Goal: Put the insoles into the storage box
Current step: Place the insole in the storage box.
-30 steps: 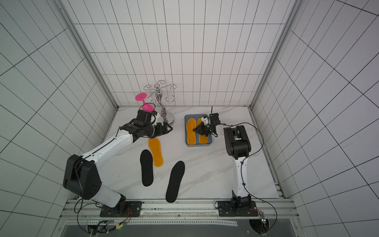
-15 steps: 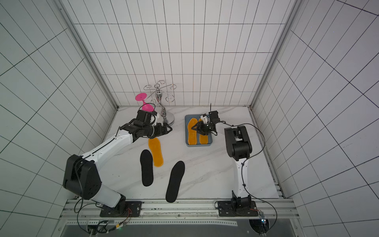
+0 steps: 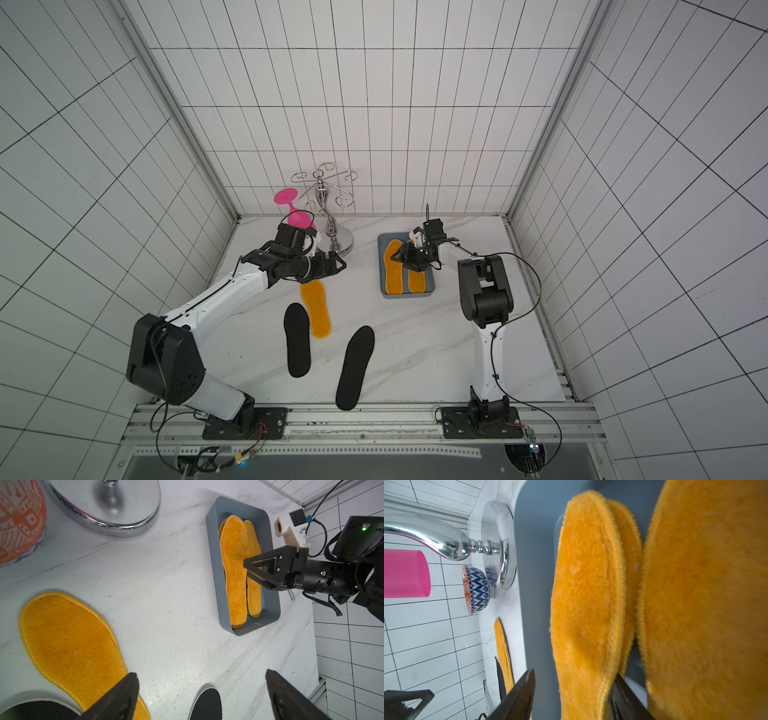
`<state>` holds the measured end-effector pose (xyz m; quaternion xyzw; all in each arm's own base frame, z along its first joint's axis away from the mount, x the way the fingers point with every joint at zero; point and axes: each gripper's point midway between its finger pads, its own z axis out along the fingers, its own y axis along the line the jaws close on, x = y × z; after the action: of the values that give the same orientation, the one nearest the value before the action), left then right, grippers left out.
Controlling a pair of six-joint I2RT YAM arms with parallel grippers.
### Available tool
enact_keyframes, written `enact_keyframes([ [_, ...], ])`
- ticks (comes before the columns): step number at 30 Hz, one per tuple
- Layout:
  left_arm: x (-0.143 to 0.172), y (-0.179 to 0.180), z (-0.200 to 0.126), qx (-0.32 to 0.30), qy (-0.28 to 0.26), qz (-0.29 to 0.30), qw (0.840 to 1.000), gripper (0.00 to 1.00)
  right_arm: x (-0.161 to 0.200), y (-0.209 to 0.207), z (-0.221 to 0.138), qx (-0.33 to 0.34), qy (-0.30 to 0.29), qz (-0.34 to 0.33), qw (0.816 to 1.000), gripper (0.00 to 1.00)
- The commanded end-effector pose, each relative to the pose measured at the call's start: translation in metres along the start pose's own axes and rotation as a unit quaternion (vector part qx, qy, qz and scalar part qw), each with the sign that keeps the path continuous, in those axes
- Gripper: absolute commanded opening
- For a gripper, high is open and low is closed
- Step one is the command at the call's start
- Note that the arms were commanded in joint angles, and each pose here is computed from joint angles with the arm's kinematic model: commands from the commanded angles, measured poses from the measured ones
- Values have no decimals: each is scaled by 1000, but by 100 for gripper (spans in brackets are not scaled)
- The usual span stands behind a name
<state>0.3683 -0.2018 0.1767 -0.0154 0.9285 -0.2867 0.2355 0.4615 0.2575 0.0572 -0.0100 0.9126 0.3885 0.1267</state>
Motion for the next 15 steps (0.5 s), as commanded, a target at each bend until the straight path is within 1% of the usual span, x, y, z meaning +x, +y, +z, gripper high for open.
enact_keyframes([
  [1, -7, -2, -11, -1, -17, 14, 1000, 97, -4, 10, -16, 30, -9, -25, 999, 58],
  [7, -7, -2, -10, 1, -13, 14, 1000, 96, -1, -1, -14, 55, 5, -23, 998, 58],
  [15, -6, 1, -10, -4, -11, 15, 1000, 97, -4, 3, 1, 42, 9, -23, 999, 58],
])
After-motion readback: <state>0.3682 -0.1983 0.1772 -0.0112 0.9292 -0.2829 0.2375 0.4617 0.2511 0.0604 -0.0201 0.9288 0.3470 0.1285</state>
